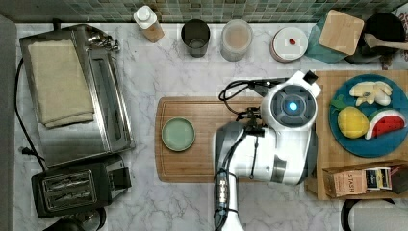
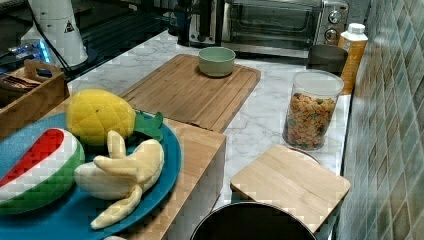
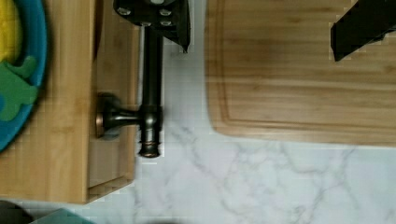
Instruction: Open the drawer.
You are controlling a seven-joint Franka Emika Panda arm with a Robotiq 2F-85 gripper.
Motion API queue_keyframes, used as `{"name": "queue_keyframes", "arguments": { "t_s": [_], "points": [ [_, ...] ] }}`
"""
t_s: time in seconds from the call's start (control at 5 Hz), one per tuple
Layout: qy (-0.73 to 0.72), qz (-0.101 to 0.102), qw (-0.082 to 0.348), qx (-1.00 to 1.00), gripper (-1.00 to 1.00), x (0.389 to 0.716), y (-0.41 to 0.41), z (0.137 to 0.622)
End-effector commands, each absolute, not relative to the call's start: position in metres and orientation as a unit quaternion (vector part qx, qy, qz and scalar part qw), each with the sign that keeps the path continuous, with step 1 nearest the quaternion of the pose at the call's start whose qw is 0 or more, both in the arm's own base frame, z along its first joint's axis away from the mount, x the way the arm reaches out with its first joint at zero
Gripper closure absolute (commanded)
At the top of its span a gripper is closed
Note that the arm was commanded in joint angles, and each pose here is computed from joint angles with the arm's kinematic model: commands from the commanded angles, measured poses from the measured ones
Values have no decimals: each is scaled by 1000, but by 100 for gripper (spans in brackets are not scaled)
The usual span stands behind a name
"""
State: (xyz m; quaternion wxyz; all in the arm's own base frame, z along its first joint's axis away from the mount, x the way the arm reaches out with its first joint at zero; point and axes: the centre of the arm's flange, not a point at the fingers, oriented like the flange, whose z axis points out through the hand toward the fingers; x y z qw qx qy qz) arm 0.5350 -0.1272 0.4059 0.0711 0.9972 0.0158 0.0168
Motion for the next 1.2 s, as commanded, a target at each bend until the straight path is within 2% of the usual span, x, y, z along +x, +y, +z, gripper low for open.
{"name": "queue_keyframes", "arguments": {
  "t_s": [0.2, 0.6, 0.8, 1.2],
  "points": [
    [39, -2, 108, 993, -100, 473, -191, 347],
    [42, -22, 134, 990, -100, 459, -215, 331],
    [51, -5, 127, 991, -100, 458, -226, 331],
    [28, 5, 115, 993, -100, 458, -215, 320]
  ]
}}
